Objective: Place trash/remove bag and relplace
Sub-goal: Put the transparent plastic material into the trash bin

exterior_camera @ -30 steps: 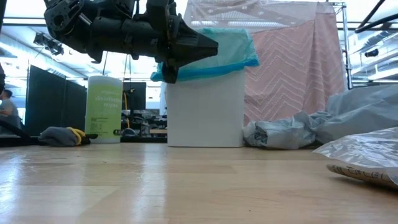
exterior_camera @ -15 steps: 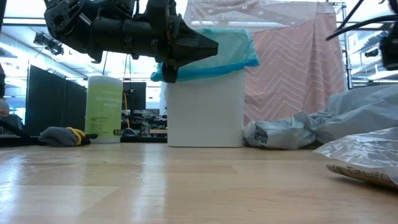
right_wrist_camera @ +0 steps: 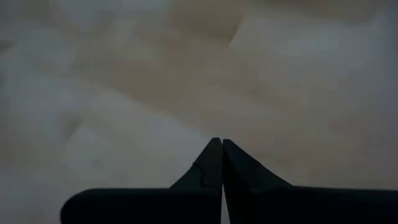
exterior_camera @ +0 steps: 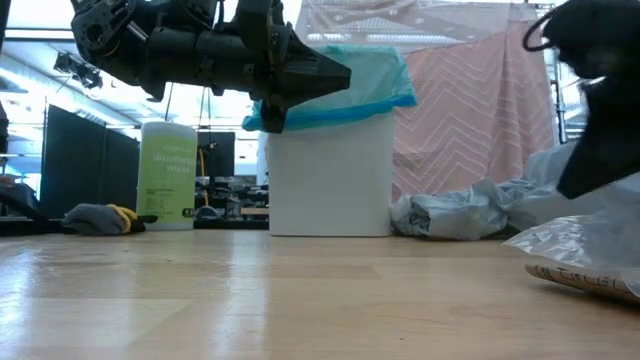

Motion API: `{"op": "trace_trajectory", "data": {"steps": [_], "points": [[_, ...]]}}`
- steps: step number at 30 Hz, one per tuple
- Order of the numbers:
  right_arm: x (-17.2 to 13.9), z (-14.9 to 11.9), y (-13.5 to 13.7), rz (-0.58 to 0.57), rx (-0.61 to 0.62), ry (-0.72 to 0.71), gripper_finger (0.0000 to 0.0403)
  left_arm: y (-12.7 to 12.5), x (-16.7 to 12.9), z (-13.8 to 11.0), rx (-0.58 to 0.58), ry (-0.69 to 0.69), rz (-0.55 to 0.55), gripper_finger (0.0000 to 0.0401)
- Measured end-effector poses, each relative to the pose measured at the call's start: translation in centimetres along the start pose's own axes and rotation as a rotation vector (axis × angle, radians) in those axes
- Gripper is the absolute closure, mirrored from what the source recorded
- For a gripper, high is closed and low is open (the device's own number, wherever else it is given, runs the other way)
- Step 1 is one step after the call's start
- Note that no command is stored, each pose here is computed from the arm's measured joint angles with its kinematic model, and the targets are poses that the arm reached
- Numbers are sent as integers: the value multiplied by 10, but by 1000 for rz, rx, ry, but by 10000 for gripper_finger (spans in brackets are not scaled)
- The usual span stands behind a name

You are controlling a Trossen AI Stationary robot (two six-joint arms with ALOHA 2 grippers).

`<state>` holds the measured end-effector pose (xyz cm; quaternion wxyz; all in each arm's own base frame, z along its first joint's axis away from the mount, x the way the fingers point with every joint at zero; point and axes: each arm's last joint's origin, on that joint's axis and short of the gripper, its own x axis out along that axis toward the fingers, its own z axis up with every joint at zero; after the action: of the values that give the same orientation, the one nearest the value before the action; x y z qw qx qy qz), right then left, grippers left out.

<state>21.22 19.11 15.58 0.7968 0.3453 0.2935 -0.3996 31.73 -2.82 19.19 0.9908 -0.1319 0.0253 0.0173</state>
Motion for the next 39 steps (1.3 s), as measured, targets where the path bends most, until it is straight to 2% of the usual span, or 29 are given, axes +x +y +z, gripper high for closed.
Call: {"op": "trace_trajectory", "data": {"steps": [3,8,12,14,18,22,26,28,34,39], "points": [[-5,-9,0,37,5,17,403,-1,0,0,-2,-1,-17,334],[-16,-23,-9,34,-49,37,403,0,0,1,3,-5,-10,334],[-31,-13,-10,107,-55,-38,403,0,0,1,3,-14,11,334],[-39,-8,-14,96,-54,-1,403,0,0,3,-10,-35,8,334],[-53,-12,-30,-64,-28,228,403,-1,0,7,-36,-74,-4,334],[-69,-23,-41,-217,-92,335,403,-2,0,10,-42,-101,-11,334],[-78,-22,-49,-488,-208,338,403,-3,-1,11,-45,-118,-17,334],[-81,-23,-47,-542,-234,317,403,-3,-1,13,-47,-132,-21,334],[-73,-30,-31,-538,-195,321,403,-6,-1,13,-50,-145,-33,334],[-52,-41,-5,-392,-41,426,403,-9,-2,13,-51,-149,-43,334]]}}
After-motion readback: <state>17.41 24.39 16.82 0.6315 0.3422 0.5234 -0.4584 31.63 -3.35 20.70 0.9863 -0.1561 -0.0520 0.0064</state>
